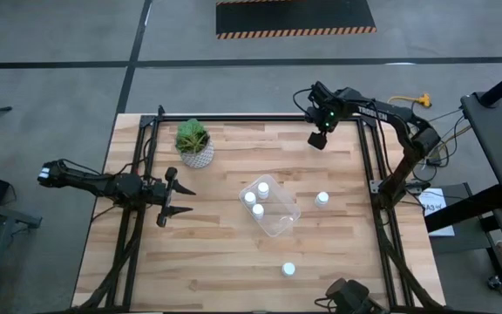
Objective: Pick and place pill bottles into a basket
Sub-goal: Put the white medicine bottle in the transparent bin
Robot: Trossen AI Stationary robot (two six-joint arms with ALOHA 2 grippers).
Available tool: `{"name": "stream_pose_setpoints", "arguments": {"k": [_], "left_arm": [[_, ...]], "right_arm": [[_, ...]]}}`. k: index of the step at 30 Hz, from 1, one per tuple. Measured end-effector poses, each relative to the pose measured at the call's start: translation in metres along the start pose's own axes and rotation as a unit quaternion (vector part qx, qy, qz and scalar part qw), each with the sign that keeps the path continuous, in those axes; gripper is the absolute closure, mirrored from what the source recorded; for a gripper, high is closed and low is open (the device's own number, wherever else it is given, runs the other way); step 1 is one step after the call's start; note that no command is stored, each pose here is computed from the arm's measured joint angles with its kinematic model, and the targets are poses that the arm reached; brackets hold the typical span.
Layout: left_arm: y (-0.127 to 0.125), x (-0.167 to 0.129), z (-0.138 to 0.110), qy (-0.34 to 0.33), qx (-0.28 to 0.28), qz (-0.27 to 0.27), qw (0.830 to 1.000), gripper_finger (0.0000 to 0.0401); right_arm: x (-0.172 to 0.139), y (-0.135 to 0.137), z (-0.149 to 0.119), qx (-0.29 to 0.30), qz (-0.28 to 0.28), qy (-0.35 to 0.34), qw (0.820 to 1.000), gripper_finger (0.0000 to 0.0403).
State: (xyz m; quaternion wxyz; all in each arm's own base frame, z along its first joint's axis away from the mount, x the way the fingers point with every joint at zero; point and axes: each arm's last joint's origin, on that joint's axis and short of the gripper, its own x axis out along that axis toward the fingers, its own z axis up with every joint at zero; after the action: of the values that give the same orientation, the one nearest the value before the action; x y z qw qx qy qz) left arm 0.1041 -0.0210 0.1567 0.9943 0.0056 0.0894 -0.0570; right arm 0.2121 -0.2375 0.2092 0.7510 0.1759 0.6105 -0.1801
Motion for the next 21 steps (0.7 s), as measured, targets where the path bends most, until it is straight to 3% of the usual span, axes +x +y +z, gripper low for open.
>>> {"name": "stream_pose_setpoints", "arguments": {"k": [21], "left_arm": [[0.0, 0.0, 0.0, 0.0, 0.0, 0.0, 1.0, 0.0182]], "right_arm": [[0.018, -0.002, -0.008, -0.004, -0.01, -0.008, 1.0, 0.0126]]}}
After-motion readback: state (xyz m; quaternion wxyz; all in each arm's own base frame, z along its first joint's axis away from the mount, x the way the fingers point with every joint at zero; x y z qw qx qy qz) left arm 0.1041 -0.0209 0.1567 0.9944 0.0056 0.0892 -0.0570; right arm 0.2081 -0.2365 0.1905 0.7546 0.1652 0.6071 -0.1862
